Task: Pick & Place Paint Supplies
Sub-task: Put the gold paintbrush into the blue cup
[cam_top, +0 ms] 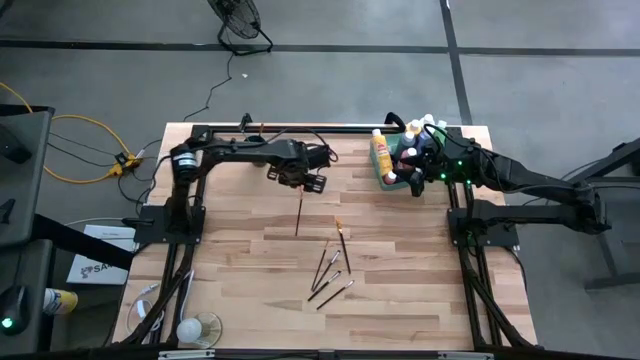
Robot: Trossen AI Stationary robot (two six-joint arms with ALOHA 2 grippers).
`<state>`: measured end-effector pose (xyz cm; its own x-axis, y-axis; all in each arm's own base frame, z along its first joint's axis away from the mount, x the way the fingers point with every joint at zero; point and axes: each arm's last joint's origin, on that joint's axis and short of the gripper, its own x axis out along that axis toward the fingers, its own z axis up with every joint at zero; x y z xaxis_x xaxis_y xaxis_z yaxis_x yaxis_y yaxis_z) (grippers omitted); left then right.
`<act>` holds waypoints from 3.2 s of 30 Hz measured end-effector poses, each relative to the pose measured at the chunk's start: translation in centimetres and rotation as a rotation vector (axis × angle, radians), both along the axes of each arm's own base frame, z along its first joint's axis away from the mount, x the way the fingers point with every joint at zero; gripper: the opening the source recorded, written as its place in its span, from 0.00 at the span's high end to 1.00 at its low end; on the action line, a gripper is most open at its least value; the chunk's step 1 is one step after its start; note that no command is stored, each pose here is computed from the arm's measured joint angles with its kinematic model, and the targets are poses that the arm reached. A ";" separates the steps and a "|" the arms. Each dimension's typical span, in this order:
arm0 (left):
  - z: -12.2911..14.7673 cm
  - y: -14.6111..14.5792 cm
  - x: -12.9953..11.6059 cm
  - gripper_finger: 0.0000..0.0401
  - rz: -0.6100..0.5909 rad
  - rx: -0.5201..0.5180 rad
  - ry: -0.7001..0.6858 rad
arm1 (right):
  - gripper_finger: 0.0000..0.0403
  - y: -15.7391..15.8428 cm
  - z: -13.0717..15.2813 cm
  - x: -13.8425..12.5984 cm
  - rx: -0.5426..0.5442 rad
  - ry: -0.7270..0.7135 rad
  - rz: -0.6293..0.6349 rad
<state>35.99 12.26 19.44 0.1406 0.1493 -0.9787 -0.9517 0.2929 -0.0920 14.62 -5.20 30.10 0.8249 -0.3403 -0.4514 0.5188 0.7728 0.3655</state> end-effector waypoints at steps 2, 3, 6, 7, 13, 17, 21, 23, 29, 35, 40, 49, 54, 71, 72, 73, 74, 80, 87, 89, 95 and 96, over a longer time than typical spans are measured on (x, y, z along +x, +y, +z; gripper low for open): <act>-0.8 0.1 0.5 0.49 -0.003 -0.020 0.012 | 0.40 0.0 0.0 0.0 0.002 0.004 0.001; -1.0 0.1 0.6 0.49 -0.003 -0.029 0.028 | 0.40 0.0 0.0 0.0 0.002 0.005 0.000; -1.5 0.4 1.5 0.49 -0.007 -0.029 0.014 | 0.40 0.0 -0.1 0.0 0.002 0.006 0.001; -1.8 0.5 1.6 0.49 -0.008 -0.035 0.026 | 0.40 0.0 -0.1 0.0 0.003 0.005 0.000; -2.8 0.6 2.1 0.49 -0.004 -0.042 0.050 | 0.40 0.0 -0.1 0.0 0.008 0.013 0.002; -3.5 0.6 2.1 0.49 -0.003 -0.054 0.080 | 0.40 0.1 -0.3 -0.1 0.013 0.027 0.003; -4.2 0.6 2.2 0.49 -0.008 -0.073 0.094 | 0.40 0.1 -0.3 -0.1 0.015 0.035 0.003; -4.3 0.6 2.2 0.51 -0.009 -0.076 0.094 | 0.40 0.1 -0.3 -0.1 0.014 0.035 0.003; -4.4 0.6 2.3 0.62 -0.009 -0.076 0.090 | 0.40 0.1 -0.3 -0.1 0.008 0.038 0.005; -4.5 0.6 2.4 0.73 -0.010 -0.074 0.085 | 0.40 0.1 -0.3 -0.1 0.006 0.038 0.005; -4.5 0.6 2.4 0.81 -0.027 -0.073 0.086 | 0.40 0.1 -0.3 -0.2 0.006 0.038 0.004; -4.6 0.6 2.4 0.99 -0.066 -0.084 0.085 | 0.40 0.1 -0.3 -0.2 0.005 0.039 0.005; -4.5 0.6 2.4 1.00 -0.073 -0.087 0.084 | 0.40 0.1 -0.3 -0.2 -0.013 0.046 0.015; 3.5 1.8 4.4 1.00 -0.211 0.132 0.091 | 0.40 0.1 -0.3 -0.2 -0.013 0.046 0.018; 4.3 1.8 4.1 1.00 -0.204 0.164 0.113 | 0.40 0.1 -0.3 -0.1 -0.013 0.047 0.018; 5.1 1.8 3.7 1.00 -0.195 0.207 0.128 | 0.40 0.1 -0.3 -0.1 -0.013 0.047 0.018; 6.1 1.7 3.5 1.00 -0.183 0.250 0.119 | 0.40 0.1 -0.3 -0.2 -0.013 0.046 0.018; 11.7 0.7 0.3 1.00 -0.049 0.522 0.080 | 0.40 0.1 -0.3 -0.2 -0.015 0.049 0.015; 14.8 -0.4 -4.6 1.00 0.193 0.786 0.093 | 0.40 -0.1 -0.3 -0.2 -0.032 0.055 -0.017; 15.1 -0.6 -5.6 1.00 0.268 0.839 0.070 | 0.40 -0.1 -0.3 -0.2 -0.037 0.057 -0.027; 14.1 -0.5 -7.2 1.00 0.417 0.977 0.074 | 0.40 -0.1 -0.3 -0.2 -0.040 0.057 -0.033; 13.8 -0.5 -7.3 1.00 0.428 0.991 0.078 | 0.40 -0.1 -0.3 -0.2 -0.041 0.058 -0.034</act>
<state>28.73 11.76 33.24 -0.1691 0.9010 -0.3994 -0.9856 -0.1547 0.0684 14.38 -5.33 29.78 0.7858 -0.3863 -0.4830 0.5639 0.7682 0.3030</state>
